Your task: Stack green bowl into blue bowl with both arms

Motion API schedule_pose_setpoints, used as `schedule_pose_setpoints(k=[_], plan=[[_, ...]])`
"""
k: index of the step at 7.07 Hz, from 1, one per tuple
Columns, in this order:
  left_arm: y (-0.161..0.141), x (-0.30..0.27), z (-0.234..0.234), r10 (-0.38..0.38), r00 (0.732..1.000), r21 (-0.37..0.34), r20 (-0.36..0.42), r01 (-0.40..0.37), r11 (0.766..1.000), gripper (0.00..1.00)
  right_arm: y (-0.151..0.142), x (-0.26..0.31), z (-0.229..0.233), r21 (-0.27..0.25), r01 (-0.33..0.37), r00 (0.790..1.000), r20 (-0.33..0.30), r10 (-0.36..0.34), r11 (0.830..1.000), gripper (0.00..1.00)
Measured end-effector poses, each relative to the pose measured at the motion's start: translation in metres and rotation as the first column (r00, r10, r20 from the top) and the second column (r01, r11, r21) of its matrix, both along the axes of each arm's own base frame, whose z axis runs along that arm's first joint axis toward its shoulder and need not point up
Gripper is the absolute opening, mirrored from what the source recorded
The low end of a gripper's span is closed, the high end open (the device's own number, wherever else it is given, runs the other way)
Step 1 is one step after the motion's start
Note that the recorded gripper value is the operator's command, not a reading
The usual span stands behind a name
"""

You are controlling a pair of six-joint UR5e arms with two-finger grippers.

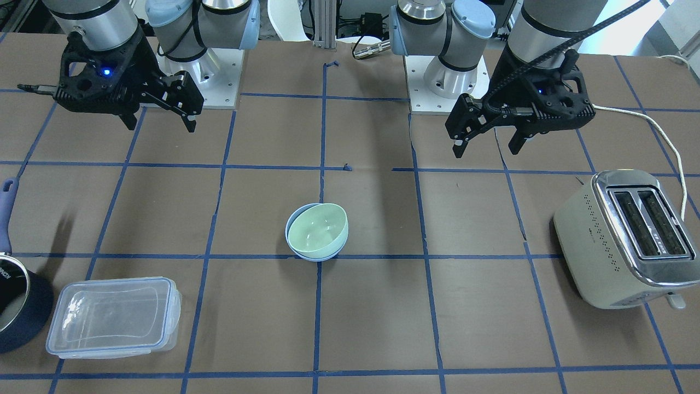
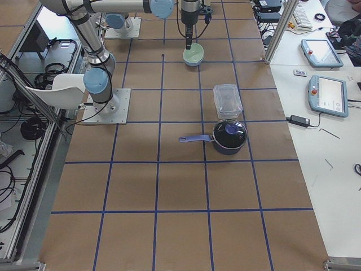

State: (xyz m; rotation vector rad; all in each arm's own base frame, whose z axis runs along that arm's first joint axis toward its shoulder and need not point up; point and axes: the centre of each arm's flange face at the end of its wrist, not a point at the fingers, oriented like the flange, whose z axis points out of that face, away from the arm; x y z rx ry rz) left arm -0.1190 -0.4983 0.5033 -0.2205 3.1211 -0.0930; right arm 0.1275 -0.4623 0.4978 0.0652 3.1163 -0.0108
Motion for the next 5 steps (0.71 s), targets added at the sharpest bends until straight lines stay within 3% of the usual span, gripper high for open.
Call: schedule_pose_setpoints(k=[5], plan=[[0.0002, 0.0000, 0.0001, 0.000, 1.000, 0.000, 0.000, 0.000, 1.000, 1.00, 0.0121, -0.0012, -0.0006, 0.057, 0.002, 1.000, -0.013, -0.001, 0.998, 1.00]])
